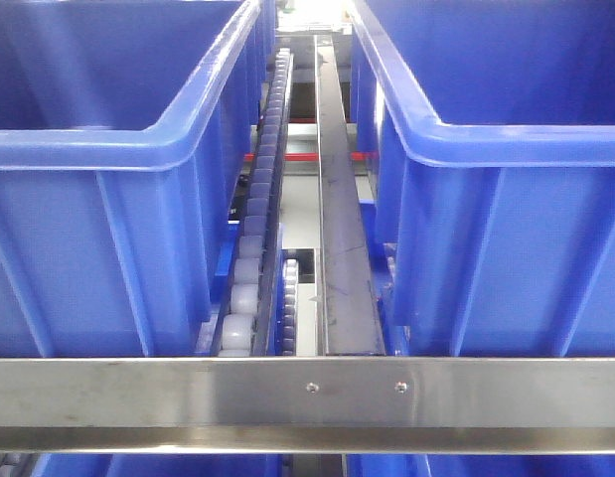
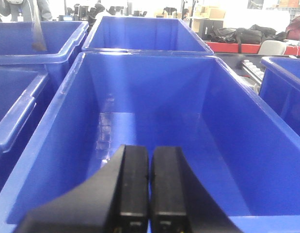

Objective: Pick and sort blue part to right shelf

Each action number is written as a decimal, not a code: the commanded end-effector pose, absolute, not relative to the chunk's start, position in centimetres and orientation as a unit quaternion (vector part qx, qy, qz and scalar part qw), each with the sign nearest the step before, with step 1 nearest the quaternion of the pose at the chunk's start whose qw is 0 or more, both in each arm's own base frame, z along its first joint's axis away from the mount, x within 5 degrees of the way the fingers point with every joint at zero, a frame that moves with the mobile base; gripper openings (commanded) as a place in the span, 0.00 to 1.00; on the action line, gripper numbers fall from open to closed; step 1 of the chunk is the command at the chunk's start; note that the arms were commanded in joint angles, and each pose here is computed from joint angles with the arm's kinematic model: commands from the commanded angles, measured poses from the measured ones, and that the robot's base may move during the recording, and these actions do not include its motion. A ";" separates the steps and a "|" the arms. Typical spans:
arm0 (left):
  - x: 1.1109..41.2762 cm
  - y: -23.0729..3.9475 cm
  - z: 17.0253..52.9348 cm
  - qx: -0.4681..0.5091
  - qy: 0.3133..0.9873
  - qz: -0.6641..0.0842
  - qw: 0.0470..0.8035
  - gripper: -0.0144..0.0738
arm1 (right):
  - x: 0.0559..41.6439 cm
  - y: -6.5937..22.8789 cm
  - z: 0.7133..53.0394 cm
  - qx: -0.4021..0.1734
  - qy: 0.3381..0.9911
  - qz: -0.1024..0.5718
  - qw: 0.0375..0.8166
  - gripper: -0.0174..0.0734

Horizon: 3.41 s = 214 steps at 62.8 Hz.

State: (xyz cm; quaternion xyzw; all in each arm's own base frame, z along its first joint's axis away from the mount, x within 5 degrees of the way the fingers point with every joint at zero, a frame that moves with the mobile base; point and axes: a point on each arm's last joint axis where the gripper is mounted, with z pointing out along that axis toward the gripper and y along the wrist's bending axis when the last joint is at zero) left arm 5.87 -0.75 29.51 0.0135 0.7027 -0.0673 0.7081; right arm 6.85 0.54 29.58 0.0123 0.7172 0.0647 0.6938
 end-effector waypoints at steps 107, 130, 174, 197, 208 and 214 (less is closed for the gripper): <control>5.7 -0.7 31.0 0.005 0.668 -0.071 0.741 0.30 | 5.3 0.2 21.9 0.003 0.638 0.027 0.770 0.24; 6.1 -0.5 29.4 0.012 0.661 -0.049 0.748 0.30 | 5.3 0.2 21.9 0.003 0.638 0.027 0.770 0.24; 5.5 -0.3 21.0 -0.001 0.655 -0.047 0.754 0.30 | 5.3 0.2 21.9 0.003 0.638 0.027 0.769 0.24; 5.5 -0.3 21.0 -0.001 0.655 -0.047 0.754 0.30 | 5.3 0.2 21.9 0.003 0.638 0.027 0.769 0.24; 5.5 -0.3 21.0 -0.001 0.655 -0.047 0.754 0.30 | 5.3 0.2 21.9 0.003 0.638 0.027 0.769 0.24; 5.5 -0.3 21.0 -0.001 0.655 -0.047 0.754 0.30 | 5.3 0.2 21.9 0.003 0.638 0.027 0.769 0.24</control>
